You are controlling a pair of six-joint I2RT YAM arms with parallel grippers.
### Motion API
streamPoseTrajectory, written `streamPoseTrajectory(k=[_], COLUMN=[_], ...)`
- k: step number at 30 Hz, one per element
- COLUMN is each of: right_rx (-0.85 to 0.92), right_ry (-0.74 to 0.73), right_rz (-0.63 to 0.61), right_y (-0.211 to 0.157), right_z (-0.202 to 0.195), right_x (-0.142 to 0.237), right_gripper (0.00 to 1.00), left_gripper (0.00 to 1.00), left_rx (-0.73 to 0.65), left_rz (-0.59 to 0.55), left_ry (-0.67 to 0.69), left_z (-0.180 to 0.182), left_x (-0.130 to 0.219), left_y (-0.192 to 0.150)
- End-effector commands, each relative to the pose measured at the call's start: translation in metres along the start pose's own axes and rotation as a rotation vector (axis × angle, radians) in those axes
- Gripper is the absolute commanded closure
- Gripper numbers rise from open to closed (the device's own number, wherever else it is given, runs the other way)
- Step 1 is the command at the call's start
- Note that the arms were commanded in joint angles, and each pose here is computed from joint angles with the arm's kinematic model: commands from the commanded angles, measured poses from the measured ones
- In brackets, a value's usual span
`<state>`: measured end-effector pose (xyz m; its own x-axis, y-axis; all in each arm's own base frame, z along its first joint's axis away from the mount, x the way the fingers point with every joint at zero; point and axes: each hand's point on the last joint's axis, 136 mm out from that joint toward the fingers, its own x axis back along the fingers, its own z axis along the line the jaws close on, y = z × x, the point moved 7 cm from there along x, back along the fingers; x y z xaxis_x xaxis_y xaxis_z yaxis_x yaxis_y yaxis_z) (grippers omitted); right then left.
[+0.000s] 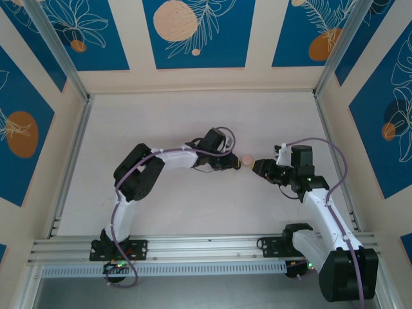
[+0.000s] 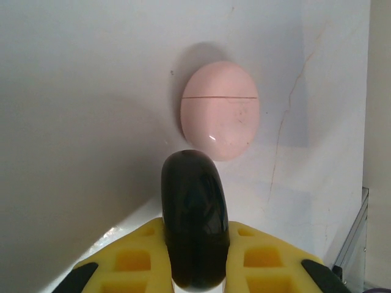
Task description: Insert wireless bluetooth earbuds into charging case
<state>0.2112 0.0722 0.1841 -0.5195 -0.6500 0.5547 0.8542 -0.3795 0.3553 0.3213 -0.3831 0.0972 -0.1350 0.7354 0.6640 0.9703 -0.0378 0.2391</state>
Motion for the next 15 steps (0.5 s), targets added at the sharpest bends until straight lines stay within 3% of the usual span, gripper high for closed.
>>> streamPoseTrajectory(k=[1, 15], right_rx=[-0.02, -0.028], right_ry=[0.014, 0.014], right_rz=[0.015, 0.013], right_y=[-0.005, -0.006], right_z=[-0.001, 0.0], right_x=[0.002, 0.003], right_gripper=[0.62, 0.61], left_gripper=[0.9, 0.83], left_rx=[0.029, 0.092], left_rz=[-0.021, -0.011], left_ry=[-0.021, -0.042], left_z=[0.003, 0.019], left_x=[0.001, -0.005], left_y=[0.015, 0.024])
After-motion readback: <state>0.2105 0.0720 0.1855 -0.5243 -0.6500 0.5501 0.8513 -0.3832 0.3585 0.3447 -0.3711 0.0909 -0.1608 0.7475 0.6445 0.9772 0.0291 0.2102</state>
